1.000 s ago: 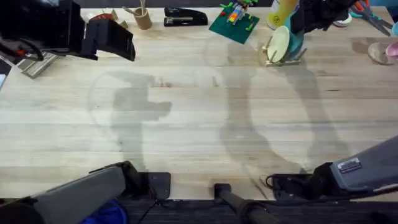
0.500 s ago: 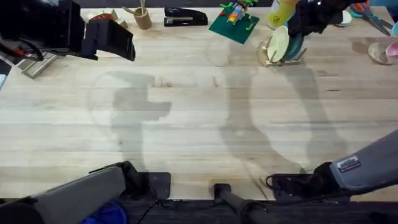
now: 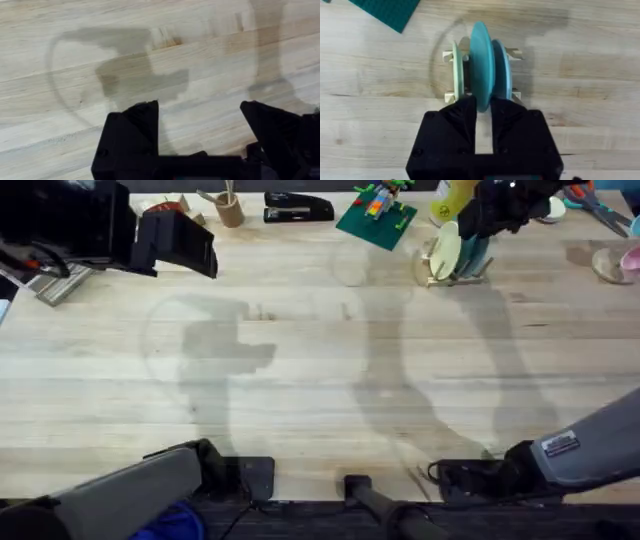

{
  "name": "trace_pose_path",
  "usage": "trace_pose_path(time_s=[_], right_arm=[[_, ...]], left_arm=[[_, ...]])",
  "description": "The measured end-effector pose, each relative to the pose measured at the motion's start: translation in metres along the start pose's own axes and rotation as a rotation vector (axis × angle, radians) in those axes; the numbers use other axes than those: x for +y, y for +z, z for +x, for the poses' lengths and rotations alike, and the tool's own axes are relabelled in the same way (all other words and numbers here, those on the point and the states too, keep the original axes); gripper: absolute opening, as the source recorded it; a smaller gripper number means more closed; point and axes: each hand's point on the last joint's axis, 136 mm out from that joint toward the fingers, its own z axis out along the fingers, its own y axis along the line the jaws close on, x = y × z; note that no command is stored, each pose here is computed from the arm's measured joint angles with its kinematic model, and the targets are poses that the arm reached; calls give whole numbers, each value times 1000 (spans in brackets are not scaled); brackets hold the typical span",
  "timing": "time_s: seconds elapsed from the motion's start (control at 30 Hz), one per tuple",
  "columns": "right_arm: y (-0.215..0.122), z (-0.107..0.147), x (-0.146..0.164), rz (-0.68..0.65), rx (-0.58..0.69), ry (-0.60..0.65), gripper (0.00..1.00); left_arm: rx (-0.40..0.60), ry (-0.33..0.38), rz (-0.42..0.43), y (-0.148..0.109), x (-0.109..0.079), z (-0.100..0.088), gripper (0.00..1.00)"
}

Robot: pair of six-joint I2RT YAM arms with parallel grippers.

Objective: Pick up the plates from the table one by one and place each into a slot on the dish rack.

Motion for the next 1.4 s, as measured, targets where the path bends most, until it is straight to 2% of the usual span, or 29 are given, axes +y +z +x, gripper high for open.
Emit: trace_pose_path(time_s=[0.57, 0.8, 1.13, 1.4], right_arm=[[-1, 0, 0, -3, -2, 0, 218], [-14, -3, -1, -3, -26, 2, 217], [-63, -10, -4, 1, -128, 9, 226], [-125, -16, -9, 5, -277, 20, 253]], left_arm=[[0, 0, 0, 0, 0, 0, 995], [0, 0, 0, 0, 0, 0, 994], [0, 0, 0, 0, 0, 0, 995], [0, 0, 0, 0, 0, 0, 995]])
